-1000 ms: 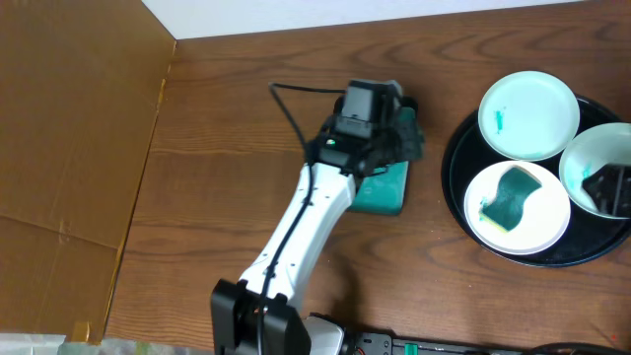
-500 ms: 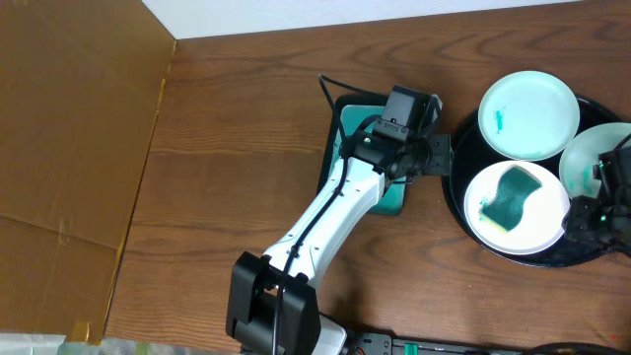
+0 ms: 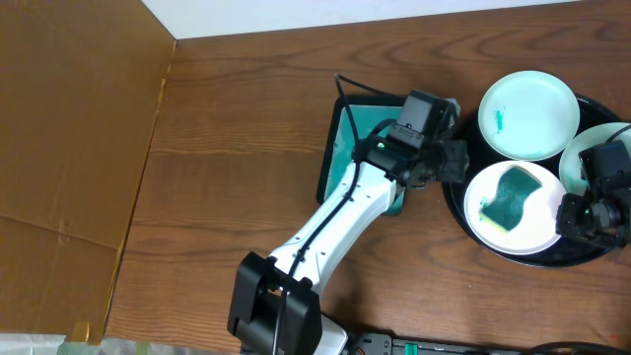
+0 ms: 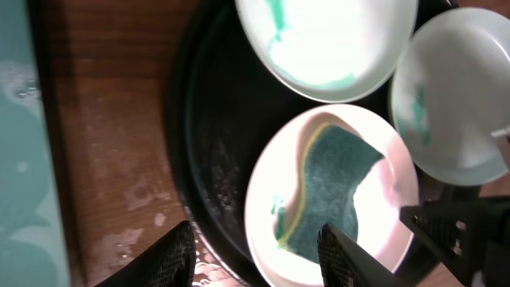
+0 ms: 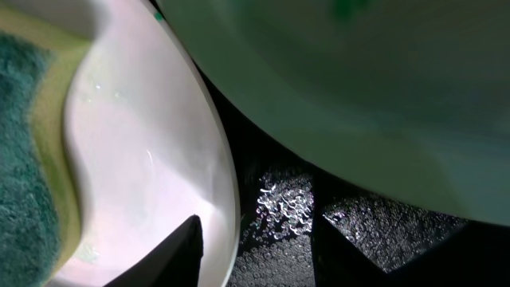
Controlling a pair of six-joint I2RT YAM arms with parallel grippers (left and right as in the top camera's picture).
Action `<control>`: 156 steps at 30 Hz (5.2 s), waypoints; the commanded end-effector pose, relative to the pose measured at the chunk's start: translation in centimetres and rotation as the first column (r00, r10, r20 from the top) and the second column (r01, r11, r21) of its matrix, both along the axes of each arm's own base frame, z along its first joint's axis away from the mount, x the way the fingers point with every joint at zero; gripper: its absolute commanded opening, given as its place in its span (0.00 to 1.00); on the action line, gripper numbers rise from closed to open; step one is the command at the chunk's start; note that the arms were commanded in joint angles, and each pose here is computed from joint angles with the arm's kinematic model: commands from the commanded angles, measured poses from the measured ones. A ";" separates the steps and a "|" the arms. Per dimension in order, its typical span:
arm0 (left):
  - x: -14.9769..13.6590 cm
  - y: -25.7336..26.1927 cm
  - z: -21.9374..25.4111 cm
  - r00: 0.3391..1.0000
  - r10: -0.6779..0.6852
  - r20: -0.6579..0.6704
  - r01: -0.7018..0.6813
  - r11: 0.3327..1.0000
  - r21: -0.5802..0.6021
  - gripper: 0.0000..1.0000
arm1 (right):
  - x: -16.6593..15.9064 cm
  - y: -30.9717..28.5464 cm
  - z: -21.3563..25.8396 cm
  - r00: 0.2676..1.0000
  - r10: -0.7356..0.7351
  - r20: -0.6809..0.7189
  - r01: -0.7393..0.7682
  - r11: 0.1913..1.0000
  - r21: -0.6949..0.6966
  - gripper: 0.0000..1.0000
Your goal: Clean dirty plates on tray and stack at the side
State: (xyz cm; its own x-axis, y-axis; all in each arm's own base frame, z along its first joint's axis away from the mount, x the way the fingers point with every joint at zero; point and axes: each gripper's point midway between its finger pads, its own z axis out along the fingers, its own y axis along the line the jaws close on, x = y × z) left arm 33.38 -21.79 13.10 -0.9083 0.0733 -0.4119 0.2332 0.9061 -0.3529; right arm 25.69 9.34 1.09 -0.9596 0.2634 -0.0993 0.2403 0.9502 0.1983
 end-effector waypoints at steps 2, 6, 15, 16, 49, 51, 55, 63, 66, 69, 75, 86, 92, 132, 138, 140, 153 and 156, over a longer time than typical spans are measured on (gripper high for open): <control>-0.8 -1.4 -0.2 0.999 -0.051 0.001 0.051 0.999 0.005 0.50 | 0.6 -0.3 0.0 1.000 -0.022 0.020 0.022 1.000 -0.004 0.32; -1.7 -3.0 -1.9 0.992 -0.121 -0.025 0.122 0.992 0.030 0.48 | 1.1 -0.2 0.1 0.999 -0.022 0.039 0.022 1.000 0.001 0.15; -3.2 -6.5 -6.4 0.949 -0.310 -0.053 0.314 0.947 0.068 0.48 | 0.7 -0.3 -0.2 0.999 -0.023 0.029 0.023 1.000 -0.001 0.21; -3.3 -6.6 -6.8 0.947 -0.316 -0.061 0.320 0.945 0.073 0.48 | 0.6 -0.3 -0.3 0.999 -0.023 0.026 0.023 1.000 -0.002 0.21; -4.9 -9.2 -10.8 0.895 -0.434 -0.103 0.440 0.896 0.055 0.52 | 0.0 -0.3 -2.2 0.999 -0.029 -0.039 0.028 1.000 -0.008 0.02; -4.7 -9.4 -10.7 0.895 -0.436 -0.090 0.441 0.896 0.052 0.52 | 0.0 -0.3 -2.2 0.999 -0.029 -0.038 0.028 1.000 -0.008 0.02; -5.0 -9.8 -11.0 0.890 -0.447 -0.092 0.453 0.890 0.052 0.61 | 0.0 -0.3 -2.2 0.999 -0.030 -0.038 0.029 1.000 -0.008 0.02; -5.2 -10.3 -11.2 0.887 -0.456 -0.076 0.462 0.883 0.082 0.62 | 0.0 -0.3 -2.2 0.999 -0.029 -0.038 0.029 1.000 -0.008 0.03; -4.3 -9.4 -11.9 0.902 -0.427 -0.065 0.432 0.889 0.150 0.59 | 0.0 -0.3 -2.2 0.999 -0.029 -0.038 0.029 1.000 -0.008 0.03; -4.1 -9.2 -12.5 0.905 -0.420 -0.066 0.425 0.890 0.168 0.58 | 0.0 -0.3 -2.2 0.999 -0.029 -0.040 0.029 1.000 -0.009 0.03; -4.1 -9.2 -13.1 0.905 -0.419 -0.074 0.426 0.888 0.171 0.25 | 0.0 -0.3 -2.2 0.999 -0.029 -0.042 0.029 1.000 -0.009 0.03; 0.7 -3.9 -12.5 0.991 -0.105 0.082 0.060 0.899 0.433 0.08 | -0.1 -0.4 -2.3 0.999 -0.029 -0.045 0.029 1.000 -0.011 0.02; 2.4 -2.3 -9.7 0.982 0.088 0.166 -0.146 0.914 0.379 0.07 | -0.3 -0.4 -2.3 0.998 -0.029 -0.053 0.028 1.000 -0.013 0.02; 2.9 -0.6 -7.6 0.981 0.140 0.135 -0.178 0.926 0.332 0.07 | -0.5 -0.4 -2.3 0.998 -0.029 -0.060 0.029 0.999 -0.014 0.02; -1.3 -7.2 -7.2 0.993 -0.061 -0.102 0.063 0.998 0.008 0.07 | -0.5 -0.4 -2.3 0.998 -0.029 -0.060 0.028 1.000 -0.011 0.02; -2.5 -8.7 -7.2 0.979 -0.154 -0.138 0.145 0.987 -0.072 0.07 | -0.5 -0.3 -2.3 0.998 -0.028 -0.061 0.028 1.000 -0.006 0.02; -1.5 -4.3 -13.9 0.984 -0.086 -0.154 0.120 0.966 0.227 0.07 | 0.8 0.1 -1.4 0.999 -0.026 -0.029 0.026 1.000 0.007 0.01; 0.0 -1.6 -13.4 0.997 0.023 -0.075 0.005 0.936 0.352 0.07 | 1.5 0.3 -0.8 1.000 0.005 -0.009 -0.005 1.000 0.006 0.01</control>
State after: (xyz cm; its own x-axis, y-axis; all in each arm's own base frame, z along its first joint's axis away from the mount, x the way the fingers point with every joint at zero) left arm 30.97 -28.70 0.90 -0.9392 0.2479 -0.2376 0.3133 0.9018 -0.2978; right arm 26.37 10.58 0.28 -0.9571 0.2840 -0.0570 0.2611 0.9311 0.2547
